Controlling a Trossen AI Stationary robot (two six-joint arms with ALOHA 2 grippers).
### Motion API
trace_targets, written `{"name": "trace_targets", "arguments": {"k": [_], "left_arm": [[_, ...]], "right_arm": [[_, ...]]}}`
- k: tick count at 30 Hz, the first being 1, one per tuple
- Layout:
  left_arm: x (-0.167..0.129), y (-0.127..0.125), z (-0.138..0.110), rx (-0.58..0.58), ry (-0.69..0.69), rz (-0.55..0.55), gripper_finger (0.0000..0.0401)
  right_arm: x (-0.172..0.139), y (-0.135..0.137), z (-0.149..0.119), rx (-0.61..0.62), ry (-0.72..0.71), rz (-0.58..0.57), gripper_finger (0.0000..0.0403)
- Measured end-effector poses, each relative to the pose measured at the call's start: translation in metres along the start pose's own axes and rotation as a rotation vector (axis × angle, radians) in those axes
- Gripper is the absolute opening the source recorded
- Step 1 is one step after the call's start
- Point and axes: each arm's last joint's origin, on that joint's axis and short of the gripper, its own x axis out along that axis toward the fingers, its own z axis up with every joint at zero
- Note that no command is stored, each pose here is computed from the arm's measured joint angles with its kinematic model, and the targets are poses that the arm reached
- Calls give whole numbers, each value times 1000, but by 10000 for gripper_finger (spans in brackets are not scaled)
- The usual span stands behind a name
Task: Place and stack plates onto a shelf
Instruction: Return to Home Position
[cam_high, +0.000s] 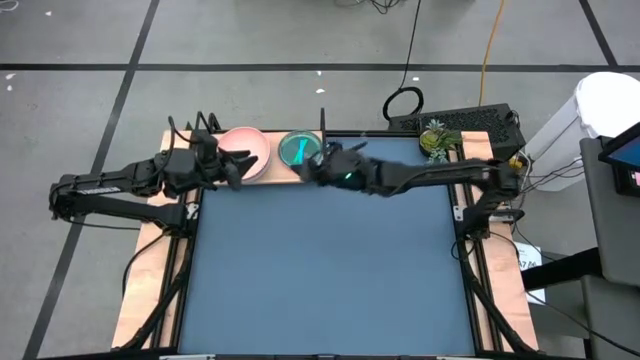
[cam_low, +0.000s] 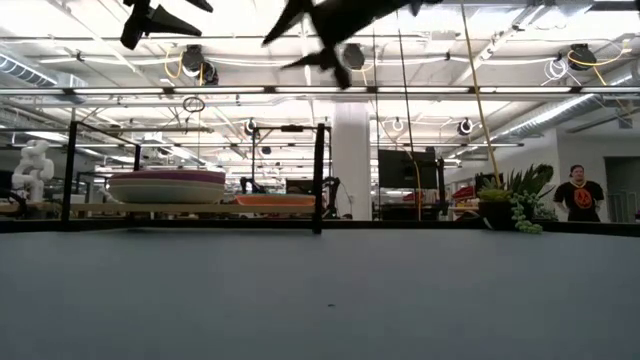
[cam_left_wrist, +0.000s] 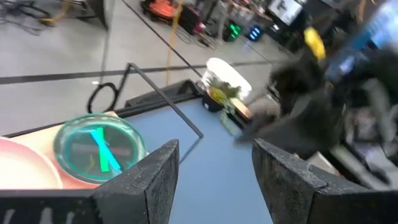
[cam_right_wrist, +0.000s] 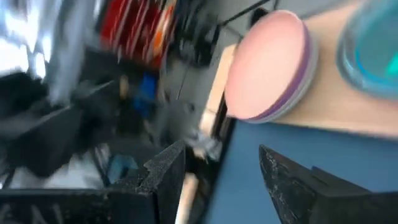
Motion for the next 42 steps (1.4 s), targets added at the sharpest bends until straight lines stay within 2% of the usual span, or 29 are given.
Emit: {"name": "trace_targets", "arguments": {"k": [3, 8, 11, 13, 15, 18, 22, 24, 27, 30, 32, 35, 39, 42], "left_arm": [[1, 0, 0, 38, 42, -56, 207], [0, -2, -2, 89, 89, -129, 207], [0, -4, -3, 184, 107, -171, 207], [-1, -6, -4, 308, 106, -197, 207], [-1, -6, -5, 374, 105, -211, 207], [-2, -7, -5, 386, 107, -223, 207], [-2, -10, -4, 418, 90, -250, 207], [-3, -12, -3, 384, 77, -264, 207], [-6, -13, -2, 322, 73, -277, 207], [-7, -13, -5, 339, 96, -283, 197], [-8, -16, -9, 378, 114, -303, 170], [-11, -20, -13, 442, 123, -345, 110], [-15, -25, -18, 530, 138, -394, 30], [-18, -25, -24, 591, 174, -409, 7]], "right_arm": [[-32, 14, 18, -269, 90, 75, 187], [-78, 28, 33, -629, 165, 171, 187], [-100, 29, 38, -787, 223, 194, 183], [-115, 28, 40, -851, 261, 201, 170], [-126, 27, 41, -889, 301, 206, 151], [-145, 24, 43, -933, 355, 215, 113], [-169, 23, 48, -1020, 343, 238, 50], [-181, 21, 50, -1064, 320, 265, 18], [-195, 15, 50, -1081, 302, 304, 8], [-205, 5, 47, -1082, 279, 323, 7], [-210, -3, 44, -1081, 261, 355, 2], [-212, -16, 38, -1082, 216, 397, 3], [-206, -39, 24, -1013, 154, 451, 1], [-201, -58, 10, -999, 89, 516, 0]]}}
